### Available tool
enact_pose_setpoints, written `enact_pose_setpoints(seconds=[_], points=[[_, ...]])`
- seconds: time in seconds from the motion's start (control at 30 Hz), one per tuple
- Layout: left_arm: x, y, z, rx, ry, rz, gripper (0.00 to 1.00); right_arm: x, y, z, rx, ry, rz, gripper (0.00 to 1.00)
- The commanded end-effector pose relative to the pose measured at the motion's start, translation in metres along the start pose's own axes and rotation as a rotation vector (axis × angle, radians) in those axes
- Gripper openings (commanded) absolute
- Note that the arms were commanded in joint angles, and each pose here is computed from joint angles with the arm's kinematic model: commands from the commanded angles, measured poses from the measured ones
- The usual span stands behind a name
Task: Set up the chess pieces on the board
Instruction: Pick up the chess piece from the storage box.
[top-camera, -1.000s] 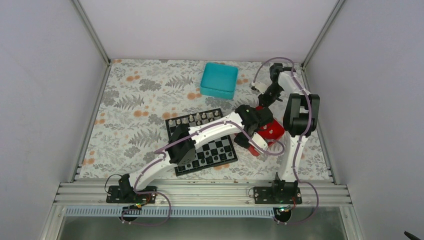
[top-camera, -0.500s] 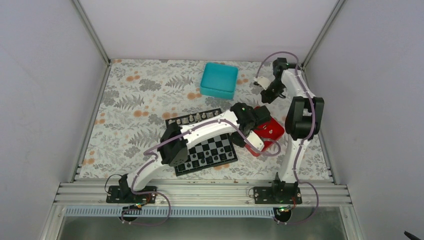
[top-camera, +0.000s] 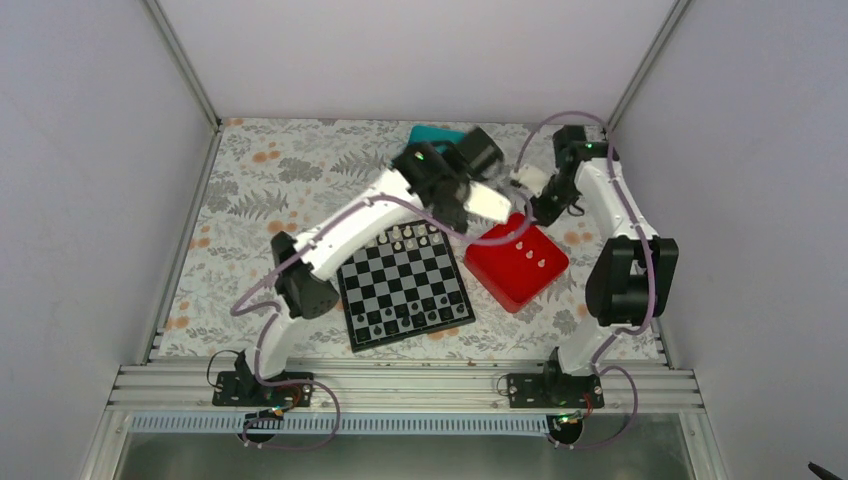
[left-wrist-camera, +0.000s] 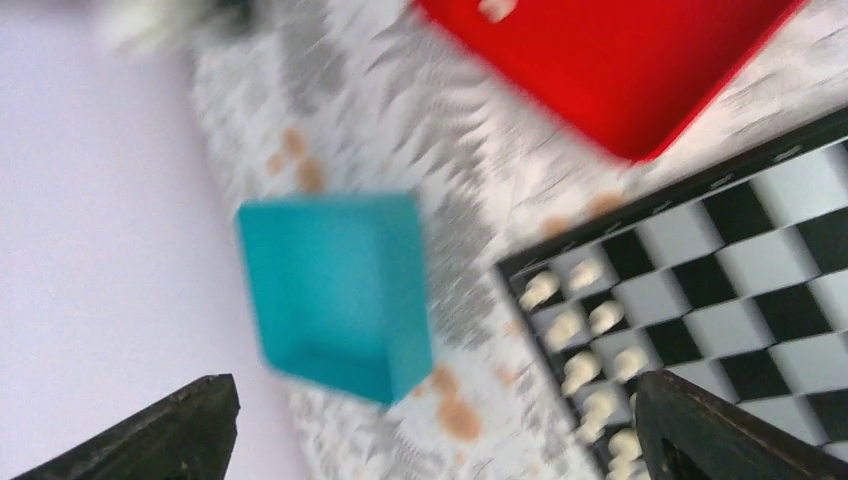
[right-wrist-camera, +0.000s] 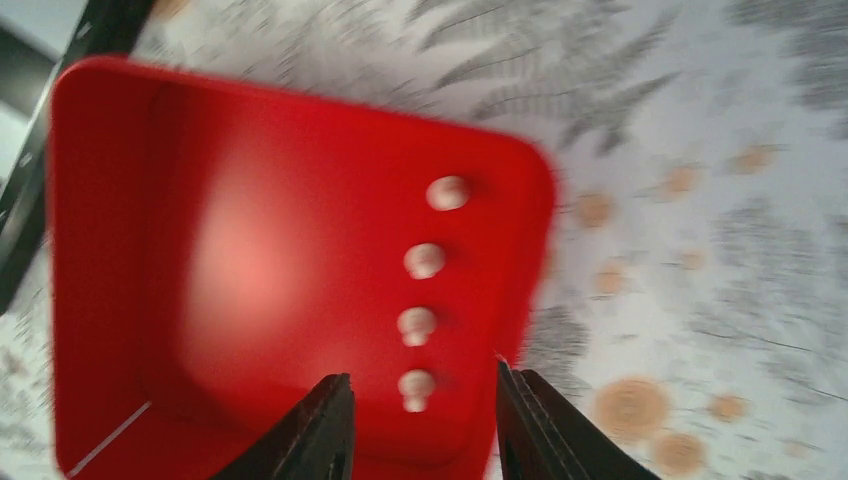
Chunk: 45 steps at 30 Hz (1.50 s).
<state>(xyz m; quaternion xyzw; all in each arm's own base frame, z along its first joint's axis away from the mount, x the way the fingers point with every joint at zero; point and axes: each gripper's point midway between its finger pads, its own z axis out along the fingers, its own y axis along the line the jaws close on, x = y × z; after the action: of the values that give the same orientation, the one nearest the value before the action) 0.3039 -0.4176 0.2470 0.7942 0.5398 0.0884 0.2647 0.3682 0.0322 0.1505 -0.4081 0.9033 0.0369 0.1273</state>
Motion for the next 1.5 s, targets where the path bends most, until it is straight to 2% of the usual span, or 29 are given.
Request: enact_pose_setpoints(seconds=[0.0,0.1,0.2,0.27,0.4,0.67,0.83,1.37,1.47], points=[[0.074,0.056,-0.033,-0.145,0.062,-0.19,1.0,0.015,0.042,0.022,-0.08,0.061,-0.103,0.4],[0.125,0.081,-0.048,-0.201,0.067,-0.332,1.0,0.012,0.049,0.036,-0.102,0.052,-0.108,0.39],[0.177,0.099,-0.067,-0.267,0.047,-0.476,1.0,0.005,0.051,0.047,-0.109,0.054,-0.107,0.3],[0.214,0.106,-0.077,-0.33,0.052,-0.559,1.0,0.0,0.048,0.054,-0.1,0.054,-0.097,0.28],[0.276,0.105,-0.097,-0.465,0.081,-0.682,1.0,-0.006,0.034,0.07,-0.043,0.079,-0.084,0.27],[0.356,0.082,-0.089,-0.53,0.128,-0.903,1.0,-0.012,0.016,0.091,0.007,0.105,-0.059,0.27],[0.38,0.069,-0.08,-0.512,0.13,-0.975,1.0,-0.012,0.014,0.096,0.005,0.114,-0.052,0.27],[0.39,0.056,-0.068,-0.489,0.114,-1.016,1.0,-0.004,0.019,0.123,-0.039,0.146,-0.036,0.27],[0.39,0.055,-0.068,-0.486,0.111,-1.02,1.0,-0.004,0.019,0.125,-0.042,0.145,-0.036,0.22]])
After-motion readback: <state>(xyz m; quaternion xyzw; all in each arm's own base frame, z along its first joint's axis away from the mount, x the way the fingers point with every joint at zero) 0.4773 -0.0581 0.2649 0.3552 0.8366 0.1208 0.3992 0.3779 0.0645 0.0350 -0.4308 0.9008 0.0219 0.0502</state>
